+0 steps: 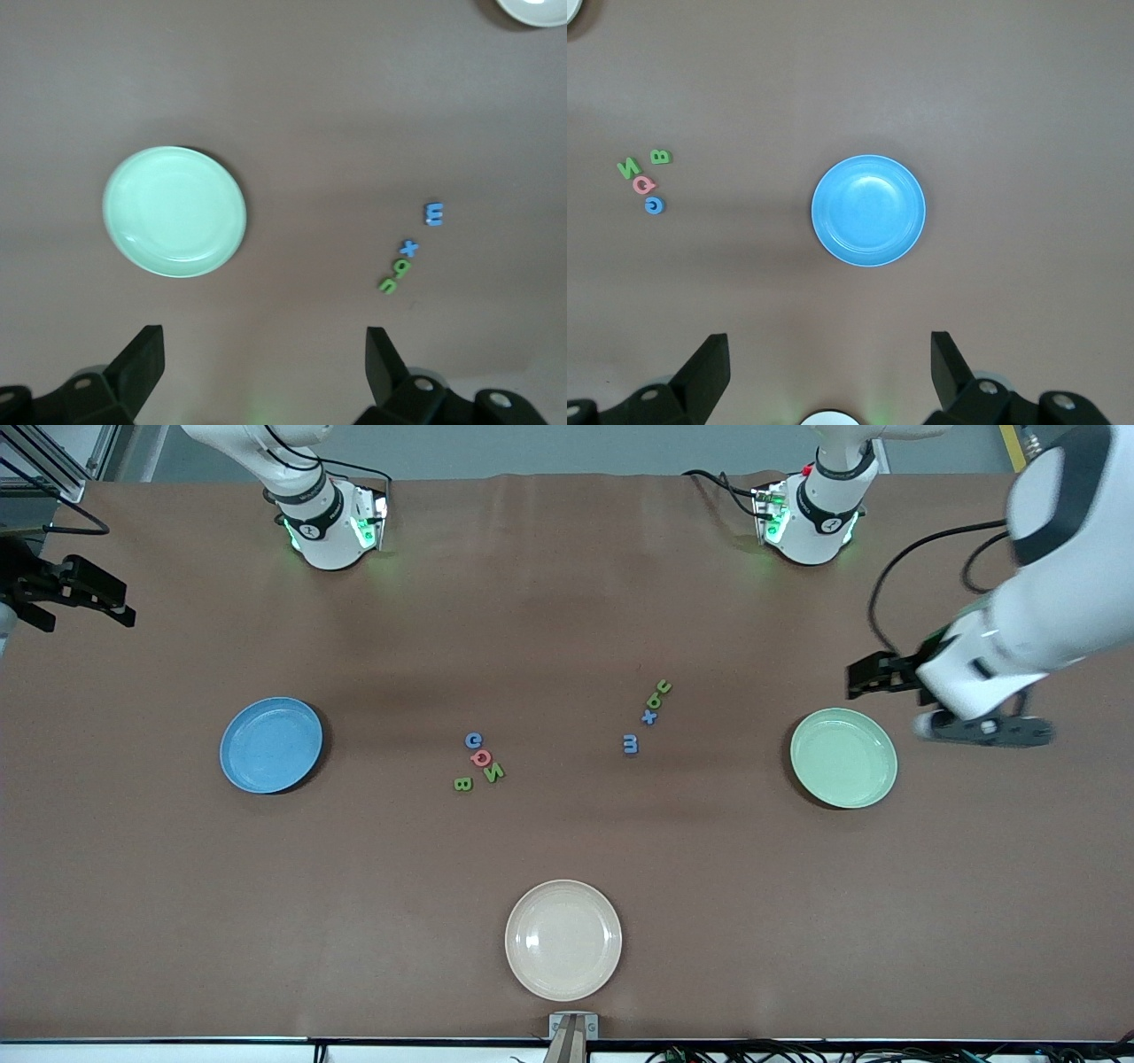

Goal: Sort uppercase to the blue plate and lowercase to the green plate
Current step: 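Move the left gripper over the blue E letter, then grasp the blue E with the left gripper while the right gripper reaches out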

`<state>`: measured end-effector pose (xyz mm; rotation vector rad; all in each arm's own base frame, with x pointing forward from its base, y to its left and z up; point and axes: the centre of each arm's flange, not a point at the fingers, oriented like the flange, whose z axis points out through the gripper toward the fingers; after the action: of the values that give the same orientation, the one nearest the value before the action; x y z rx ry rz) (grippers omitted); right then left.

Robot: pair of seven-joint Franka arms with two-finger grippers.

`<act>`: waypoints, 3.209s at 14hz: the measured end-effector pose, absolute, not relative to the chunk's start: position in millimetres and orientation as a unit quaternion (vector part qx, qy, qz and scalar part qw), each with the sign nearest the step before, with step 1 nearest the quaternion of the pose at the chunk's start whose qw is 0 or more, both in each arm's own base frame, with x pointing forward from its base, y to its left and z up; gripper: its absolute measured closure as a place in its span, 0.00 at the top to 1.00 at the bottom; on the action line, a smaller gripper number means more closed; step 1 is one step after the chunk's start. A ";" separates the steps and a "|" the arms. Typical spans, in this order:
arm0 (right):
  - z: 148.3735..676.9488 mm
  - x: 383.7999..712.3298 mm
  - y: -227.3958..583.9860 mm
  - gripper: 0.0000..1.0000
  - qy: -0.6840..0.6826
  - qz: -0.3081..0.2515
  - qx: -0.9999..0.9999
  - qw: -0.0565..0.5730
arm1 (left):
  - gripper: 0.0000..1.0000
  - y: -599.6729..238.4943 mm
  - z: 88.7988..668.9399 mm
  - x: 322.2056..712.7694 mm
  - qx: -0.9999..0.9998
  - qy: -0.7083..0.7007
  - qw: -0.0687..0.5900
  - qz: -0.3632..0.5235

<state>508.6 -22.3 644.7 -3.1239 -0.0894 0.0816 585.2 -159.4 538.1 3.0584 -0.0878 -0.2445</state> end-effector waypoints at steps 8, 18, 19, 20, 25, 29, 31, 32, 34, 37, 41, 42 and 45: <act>640.7 506.6 -34.3 1.00 0.011 0.032 -0.999 0.028 | 1.00 -310.1 419.8 576.0 0.996 0.049 0.006 -0.074; 640.8 502.9 -28.8 1.00 0.008 0.027 -0.999 0.016 | 1.00 -405.5 269.7 546.6 0.996 0.048 -0.042 -0.060; 640.8 503.1 -29.4 1.00 0.008 0.026 -1.000 0.014 | 1.00 -410.8 258.7 543.3 0.997 0.044 -0.036 -0.055; 641.0 503.4 -29.7 1.00 0.008 0.025 -1.000 0.012 | 1.00 -415.3 247.8 539.4 0.998 0.040 -0.029 -0.048; 642.1 504.8 -30.2 1.00 0.008 0.018 -1.000 0.010 | 1.00 -422.7 215.7 519.5 0.998 0.045 -0.016 -0.037; 641.4 504.8 -29.9 1.00 0.008 0.019 -1.000 0.010 | 0.96 -424.6 197.3 513.0 0.998 0.061 -0.005 -0.028; 641.2 504.8 -29.9 1.00 0.008 0.019 -1.000 0.010 | 0.91 -423.7 187.1 507.1 0.998 0.059 -0.009 -0.033; 641.2 504.8 -29.9 1.00 0.008 0.019 -1.000 0.010 | 0.83 -423.8 182.7 503.7 0.998 0.058 -0.012 -0.036; 641.4 504.7 -29.9 1.00 0.008 0.019 -1.000 0.010 | 0.75 -423.9 176.0 498.7 0.998 0.056 -0.015 -0.040; 645.4 504.5 -29.9 1.00 0.008 0.015 -1.000 0.009 | 0.65 -422.4 171.3 496.1 0.997 0.055 -0.018 -0.044; 643.5 506.4 -31.2 1.00 0.009 0.017 -1.000 0.008 | 0.45 -425.5 173.8 496.0 0.998 0.054 -0.014 -0.040; 639.5 509.1 -32.7 1.00 0.010 0.019 -1.000 0.006 | 0.45 -425.6 173.8 495.9 0.998 0.053 -0.014 -0.040; 618.3 526.2 -38.9 1.00 0.013 0.025 -1.000 -0.005 | 0.27 -426.6 175.2 496.4 0.998 0.053 -0.012 -0.039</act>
<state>526.2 -38.9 618.3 -3.1502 0.0417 0.0776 496.4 -426.6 175.2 3.1596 0.1682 -0.1240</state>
